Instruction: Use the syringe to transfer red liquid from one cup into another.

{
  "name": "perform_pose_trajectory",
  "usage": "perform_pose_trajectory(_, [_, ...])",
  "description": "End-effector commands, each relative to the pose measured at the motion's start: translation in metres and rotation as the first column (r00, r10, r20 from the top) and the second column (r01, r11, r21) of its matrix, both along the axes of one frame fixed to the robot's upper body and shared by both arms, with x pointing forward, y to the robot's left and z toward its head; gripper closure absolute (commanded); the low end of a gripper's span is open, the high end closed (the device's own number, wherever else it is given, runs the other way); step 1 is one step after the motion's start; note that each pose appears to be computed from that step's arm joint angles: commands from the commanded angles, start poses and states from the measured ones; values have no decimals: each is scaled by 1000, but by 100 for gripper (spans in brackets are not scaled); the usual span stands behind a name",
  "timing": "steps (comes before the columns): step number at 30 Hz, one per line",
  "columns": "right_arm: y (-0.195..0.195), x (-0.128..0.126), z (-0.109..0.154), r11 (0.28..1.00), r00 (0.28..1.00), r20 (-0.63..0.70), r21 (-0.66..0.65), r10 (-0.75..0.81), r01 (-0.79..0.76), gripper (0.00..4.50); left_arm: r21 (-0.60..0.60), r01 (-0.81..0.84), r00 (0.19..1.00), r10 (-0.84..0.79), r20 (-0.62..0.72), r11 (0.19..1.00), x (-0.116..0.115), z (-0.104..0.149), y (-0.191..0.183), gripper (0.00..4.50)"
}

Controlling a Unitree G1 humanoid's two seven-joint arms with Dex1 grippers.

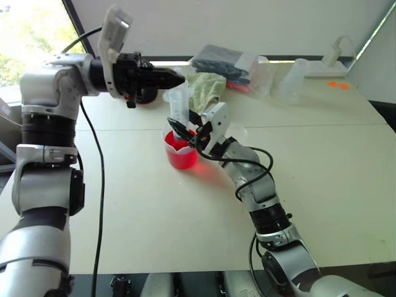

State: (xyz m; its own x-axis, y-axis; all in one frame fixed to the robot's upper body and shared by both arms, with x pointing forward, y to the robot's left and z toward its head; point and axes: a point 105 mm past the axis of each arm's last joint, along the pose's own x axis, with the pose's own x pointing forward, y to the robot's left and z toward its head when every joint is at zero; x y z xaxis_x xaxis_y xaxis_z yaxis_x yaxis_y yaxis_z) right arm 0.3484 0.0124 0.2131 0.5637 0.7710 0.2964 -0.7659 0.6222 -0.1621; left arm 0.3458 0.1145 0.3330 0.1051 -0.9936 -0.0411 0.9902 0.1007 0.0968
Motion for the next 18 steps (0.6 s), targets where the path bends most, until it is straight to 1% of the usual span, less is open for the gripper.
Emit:
perform_pose_trajectory(1, [19,-12,-13,995,997,-15,-61,76,-76,296,-96,29,983,-11,184,995,-16,52,1,445])
perform_pose_trajectory(13, [19,-11,-14,995,997,-21,-65,74,-75,296,-102,28,980,-7,201,994,-17,57,2,445])
perform_pose_trajectory(18, [18,-10,-14,995,997,-22,-66,73,-74,296,-97,24,979,-4,203,995,-16,55,2,445])
